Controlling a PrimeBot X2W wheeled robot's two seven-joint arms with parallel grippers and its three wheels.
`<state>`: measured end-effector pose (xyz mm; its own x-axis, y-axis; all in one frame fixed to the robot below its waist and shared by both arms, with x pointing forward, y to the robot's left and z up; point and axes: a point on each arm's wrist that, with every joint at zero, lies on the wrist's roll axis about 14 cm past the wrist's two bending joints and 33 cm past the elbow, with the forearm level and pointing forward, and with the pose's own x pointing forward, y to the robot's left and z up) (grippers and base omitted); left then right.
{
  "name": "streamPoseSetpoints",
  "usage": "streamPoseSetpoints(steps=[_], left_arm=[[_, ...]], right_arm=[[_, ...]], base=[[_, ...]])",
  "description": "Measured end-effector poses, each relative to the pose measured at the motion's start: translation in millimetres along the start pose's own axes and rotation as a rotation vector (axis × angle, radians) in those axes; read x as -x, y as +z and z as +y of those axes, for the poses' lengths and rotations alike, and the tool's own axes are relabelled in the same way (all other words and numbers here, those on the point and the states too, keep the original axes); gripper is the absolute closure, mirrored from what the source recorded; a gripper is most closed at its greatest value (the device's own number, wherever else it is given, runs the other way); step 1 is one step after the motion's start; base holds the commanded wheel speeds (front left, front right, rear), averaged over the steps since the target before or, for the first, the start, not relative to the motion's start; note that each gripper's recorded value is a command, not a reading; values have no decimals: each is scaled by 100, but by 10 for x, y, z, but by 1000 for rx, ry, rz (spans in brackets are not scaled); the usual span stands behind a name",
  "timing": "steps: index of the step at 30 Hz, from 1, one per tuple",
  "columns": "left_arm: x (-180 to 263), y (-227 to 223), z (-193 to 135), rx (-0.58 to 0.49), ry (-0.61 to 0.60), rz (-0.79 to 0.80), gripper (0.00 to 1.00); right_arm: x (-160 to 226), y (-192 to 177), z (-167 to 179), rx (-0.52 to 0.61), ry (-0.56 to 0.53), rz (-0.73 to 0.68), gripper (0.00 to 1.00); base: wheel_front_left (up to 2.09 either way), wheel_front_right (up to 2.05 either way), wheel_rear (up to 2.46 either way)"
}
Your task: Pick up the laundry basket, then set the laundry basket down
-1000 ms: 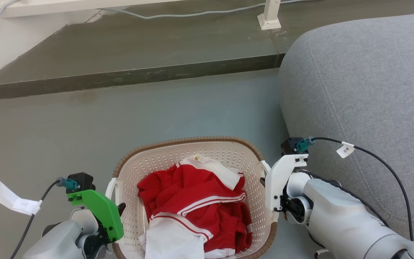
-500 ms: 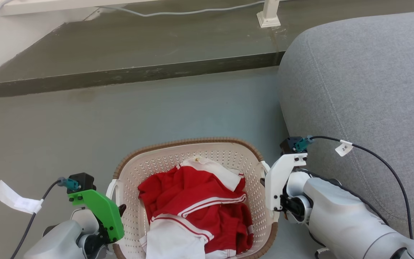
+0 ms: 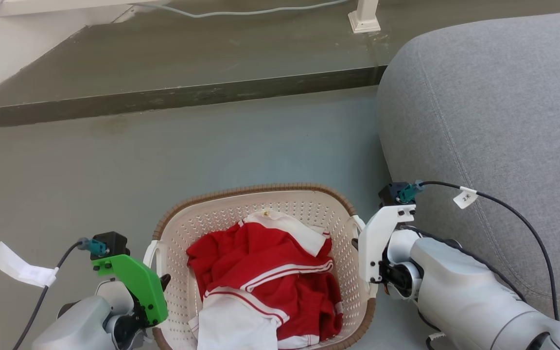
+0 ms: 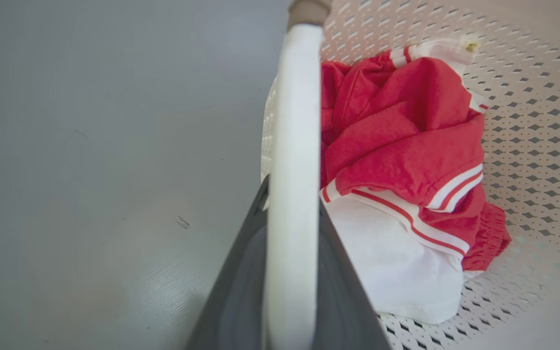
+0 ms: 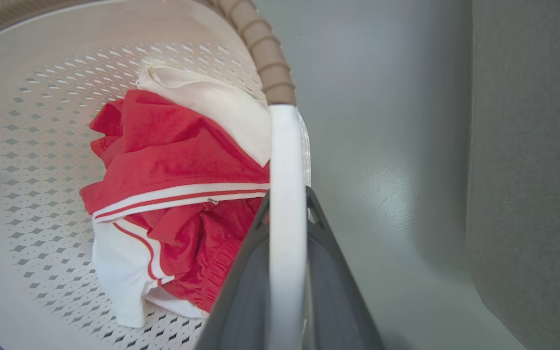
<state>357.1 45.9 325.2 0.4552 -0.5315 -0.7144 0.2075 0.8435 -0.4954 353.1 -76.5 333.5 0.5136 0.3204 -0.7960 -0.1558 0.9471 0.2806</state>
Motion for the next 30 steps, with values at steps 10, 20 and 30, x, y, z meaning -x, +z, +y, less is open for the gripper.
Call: streamPoseSetpoints(steps=[10, 20, 30], left_arm=[[-23, -16, 4, 5, -2, 6, 100], [-50, 4, 11, 3, -4, 3, 100], [-121, 120, 77, 3, -7, -17, 100]], right_arm=[[-20, -31, -16, -10, -6, 9, 100], [-45, -4, -28, -6, -8, 0, 100], [-141, 77, -34, -15, -7, -30, 100]], base=[[0, 0, 0], [0, 0, 0], [0, 0, 0]])
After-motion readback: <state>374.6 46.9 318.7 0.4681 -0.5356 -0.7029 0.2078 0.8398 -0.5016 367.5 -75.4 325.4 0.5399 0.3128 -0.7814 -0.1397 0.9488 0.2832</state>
